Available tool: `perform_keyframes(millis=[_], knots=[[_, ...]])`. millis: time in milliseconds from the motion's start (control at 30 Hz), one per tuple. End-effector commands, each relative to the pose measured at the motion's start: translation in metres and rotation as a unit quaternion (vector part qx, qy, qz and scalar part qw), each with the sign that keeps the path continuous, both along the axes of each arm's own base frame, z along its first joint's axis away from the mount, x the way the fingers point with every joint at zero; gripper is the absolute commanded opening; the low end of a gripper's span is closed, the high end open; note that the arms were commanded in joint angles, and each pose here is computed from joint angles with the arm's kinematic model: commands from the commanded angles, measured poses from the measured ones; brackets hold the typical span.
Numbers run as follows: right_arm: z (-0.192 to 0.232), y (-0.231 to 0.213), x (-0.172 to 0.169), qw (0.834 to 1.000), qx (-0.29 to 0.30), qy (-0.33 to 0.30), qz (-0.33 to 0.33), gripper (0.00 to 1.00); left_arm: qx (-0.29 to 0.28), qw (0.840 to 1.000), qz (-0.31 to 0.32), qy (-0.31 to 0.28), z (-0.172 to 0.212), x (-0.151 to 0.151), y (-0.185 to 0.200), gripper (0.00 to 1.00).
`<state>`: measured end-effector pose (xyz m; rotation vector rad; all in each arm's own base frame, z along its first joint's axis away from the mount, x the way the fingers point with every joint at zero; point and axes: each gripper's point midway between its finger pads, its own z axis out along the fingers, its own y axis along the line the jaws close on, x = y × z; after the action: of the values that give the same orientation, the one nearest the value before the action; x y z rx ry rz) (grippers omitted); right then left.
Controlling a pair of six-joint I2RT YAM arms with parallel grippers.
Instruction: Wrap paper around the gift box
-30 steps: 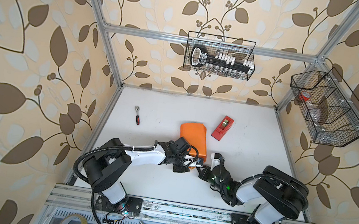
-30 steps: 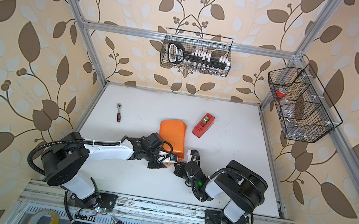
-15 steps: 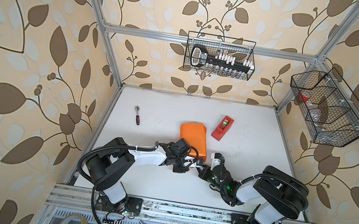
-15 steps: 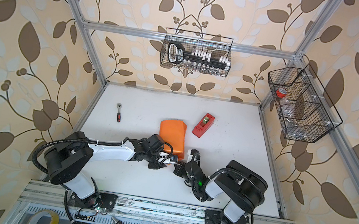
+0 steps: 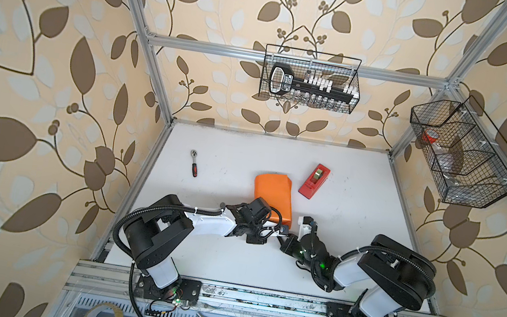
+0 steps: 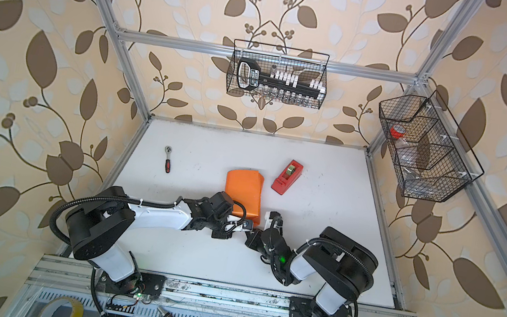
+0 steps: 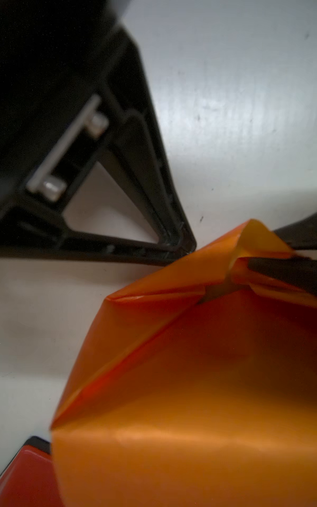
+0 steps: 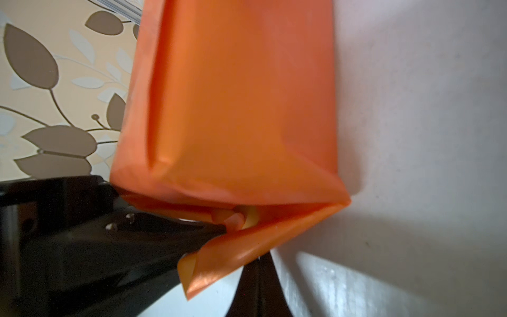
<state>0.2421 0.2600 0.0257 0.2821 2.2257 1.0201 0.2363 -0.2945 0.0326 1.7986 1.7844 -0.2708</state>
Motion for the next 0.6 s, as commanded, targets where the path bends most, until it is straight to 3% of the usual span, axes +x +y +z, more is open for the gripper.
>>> perform_keyframes(millis=[0,167,367,567], knots=[[0.004,-0.005,0.002,1.0,0.007,-0.006,-0.011,0.01,-0.02,1.0,-0.013,-0.018,0.015,0.0,-0.006,0.06],[0.005,-0.016,0.002,1.0,-0.003,-0.011,-0.01,0.03,-0.033,0.999,-0.006,-0.026,0.019,0.0,-0.005,0.01],[0.01,-0.042,-0.006,0.998,-0.05,-0.029,0.004,0.12,-0.046,0.998,0.009,-0.031,0.022,0.003,-0.005,0.0],[0.032,-0.054,-0.002,0.988,-0.136,-0.061,0.051,0.32,-0.065,0.997,0.015,-0.041,0.029,0.004,-0.006,0.0]])
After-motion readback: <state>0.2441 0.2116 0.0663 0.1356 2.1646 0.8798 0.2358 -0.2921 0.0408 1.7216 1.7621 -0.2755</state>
